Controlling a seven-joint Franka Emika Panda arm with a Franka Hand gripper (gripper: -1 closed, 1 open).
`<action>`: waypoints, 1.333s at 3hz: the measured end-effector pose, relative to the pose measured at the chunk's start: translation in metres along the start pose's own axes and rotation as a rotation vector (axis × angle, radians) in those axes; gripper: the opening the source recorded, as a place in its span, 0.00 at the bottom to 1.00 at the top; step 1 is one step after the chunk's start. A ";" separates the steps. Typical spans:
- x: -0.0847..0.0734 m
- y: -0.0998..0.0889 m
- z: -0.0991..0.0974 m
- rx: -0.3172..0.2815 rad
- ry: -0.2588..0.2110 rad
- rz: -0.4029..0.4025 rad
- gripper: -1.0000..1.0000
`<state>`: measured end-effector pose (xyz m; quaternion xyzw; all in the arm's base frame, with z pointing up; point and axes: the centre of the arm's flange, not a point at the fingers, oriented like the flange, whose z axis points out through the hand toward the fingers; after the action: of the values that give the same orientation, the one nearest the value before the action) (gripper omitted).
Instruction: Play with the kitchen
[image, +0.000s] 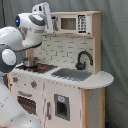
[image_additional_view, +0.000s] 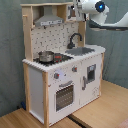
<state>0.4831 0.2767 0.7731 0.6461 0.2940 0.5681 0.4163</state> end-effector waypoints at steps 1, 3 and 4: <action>0.015 -0.005 -0.021 -0.024 0.016 -0.017 0.00; 0.024 -0.010 -0.036 -0.045 0.020 -0.033 1.00; 0.034 -0.016 -0.063 -0.093 0.027 -0.067 1.00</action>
<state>0.4291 0.3264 0.7761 0.6081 0.2945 0.5755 0.4607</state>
